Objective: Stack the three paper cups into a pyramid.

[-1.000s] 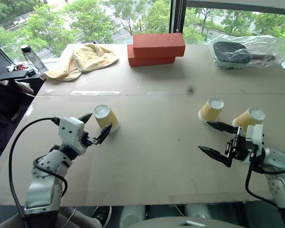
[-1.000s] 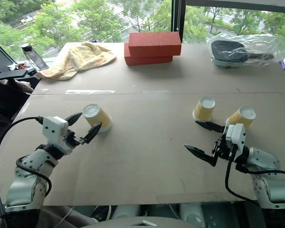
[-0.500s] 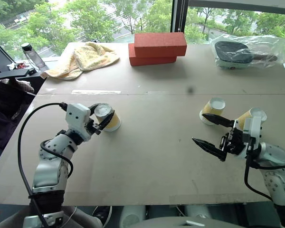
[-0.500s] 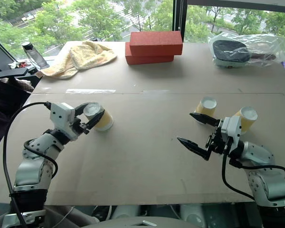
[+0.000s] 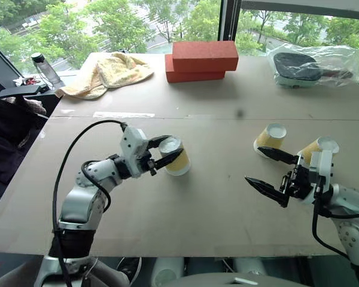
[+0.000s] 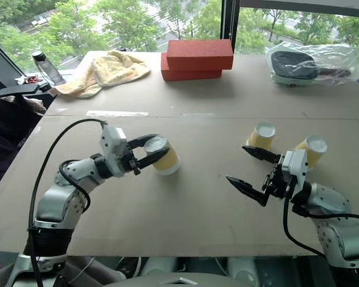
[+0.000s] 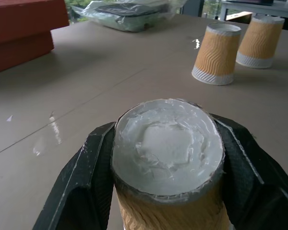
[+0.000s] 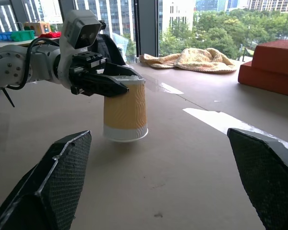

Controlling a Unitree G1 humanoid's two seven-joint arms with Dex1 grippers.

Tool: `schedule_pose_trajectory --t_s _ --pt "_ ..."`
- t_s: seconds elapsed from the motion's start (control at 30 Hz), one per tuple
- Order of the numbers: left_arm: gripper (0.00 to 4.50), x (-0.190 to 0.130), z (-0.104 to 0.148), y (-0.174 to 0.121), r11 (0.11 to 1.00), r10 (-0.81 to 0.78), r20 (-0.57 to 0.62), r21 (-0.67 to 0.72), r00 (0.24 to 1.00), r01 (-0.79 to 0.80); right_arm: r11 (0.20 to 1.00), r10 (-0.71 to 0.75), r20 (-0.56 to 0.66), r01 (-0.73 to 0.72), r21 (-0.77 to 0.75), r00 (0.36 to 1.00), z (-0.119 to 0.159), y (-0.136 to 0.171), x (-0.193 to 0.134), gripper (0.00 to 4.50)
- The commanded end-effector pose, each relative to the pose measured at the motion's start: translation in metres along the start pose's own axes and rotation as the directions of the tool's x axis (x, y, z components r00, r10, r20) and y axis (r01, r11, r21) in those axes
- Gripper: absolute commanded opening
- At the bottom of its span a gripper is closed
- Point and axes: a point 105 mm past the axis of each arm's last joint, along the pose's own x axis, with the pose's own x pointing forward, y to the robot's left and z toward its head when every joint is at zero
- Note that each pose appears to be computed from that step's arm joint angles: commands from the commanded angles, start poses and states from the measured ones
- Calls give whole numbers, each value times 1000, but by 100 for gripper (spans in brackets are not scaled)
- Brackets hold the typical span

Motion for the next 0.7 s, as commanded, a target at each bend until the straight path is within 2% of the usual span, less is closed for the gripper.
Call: schedule_pose_trajectory --t_s 0.03,0.17,0.23,0.33,0.43,0.5,0.57,0.63,0.7 --pt "229 18 -8 -22 978 -173 -41 111 984 177 999 -12 -8 11 -47 1000 5 -1 -8 450" --pt "229 23 -13 -27 951 -261 -64 157 963 268 999 -30 -22 28 -47 999 4 0 -13 450" --pt "329 23 -12 -25 948 -266 -54 165 962 272 998 -35 -32 33 -51 999 2 0 -14 450" --pt "448 18 -4 -17 953 -240 -16 187 971 239 996 -67 -20 66 -62 998 2 -3 -16 450" --pt "448 10 9 -10 957 -211 15 206 977 204 987 -146 -6 146 -74 989 4 -12 -20 450" --pt "448 2 26 -7 967 -195 51 179 979 183 962 -254 -36 249 -109 966 -3 -25 -24 450" --pt "448 -4 43 -3 982 -171 95 103 981 161 926 -356 -61 344 -155 932 -10 -38 -26 450" --pt "448 -15 58 1 982 -171 127 -62 977 179 879 -452 -76 430 -205 889 -14 -53 -25 450" --pt "448 -25 62 4 976 -181 89 -107 979 190 843 -515 -79 488 -226 853 -16 -65 -23 450"
